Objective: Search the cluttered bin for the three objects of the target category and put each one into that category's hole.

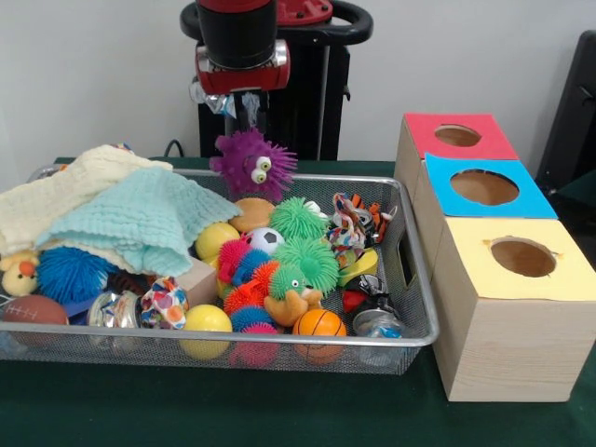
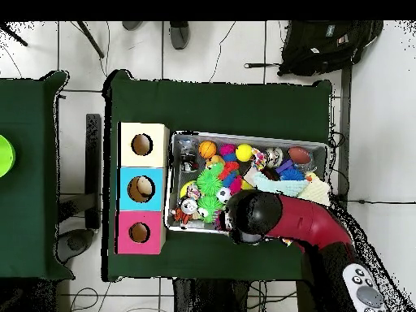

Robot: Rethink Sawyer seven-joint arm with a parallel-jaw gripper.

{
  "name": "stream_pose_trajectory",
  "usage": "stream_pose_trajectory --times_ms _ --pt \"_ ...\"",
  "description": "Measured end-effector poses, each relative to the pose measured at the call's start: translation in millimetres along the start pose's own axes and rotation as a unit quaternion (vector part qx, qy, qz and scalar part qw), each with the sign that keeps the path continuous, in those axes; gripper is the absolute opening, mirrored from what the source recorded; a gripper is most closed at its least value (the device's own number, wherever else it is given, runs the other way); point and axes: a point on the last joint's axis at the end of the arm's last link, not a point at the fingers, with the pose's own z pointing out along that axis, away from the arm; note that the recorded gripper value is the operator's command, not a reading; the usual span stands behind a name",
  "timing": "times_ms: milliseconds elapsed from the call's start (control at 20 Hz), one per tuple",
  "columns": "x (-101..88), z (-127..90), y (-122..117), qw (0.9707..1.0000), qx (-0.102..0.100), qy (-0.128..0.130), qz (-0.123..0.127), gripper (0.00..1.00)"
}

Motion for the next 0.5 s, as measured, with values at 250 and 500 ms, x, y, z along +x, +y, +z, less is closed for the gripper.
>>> stream_pose_trajectory --times_ms 250,500 --pt "13.6 -10.4 4.0 0.9999 0.012 0.001 0.008 0.00" --pt "20.5 -31.0 15.0 0.9995 0.027 -0.011 0.013 0.00"
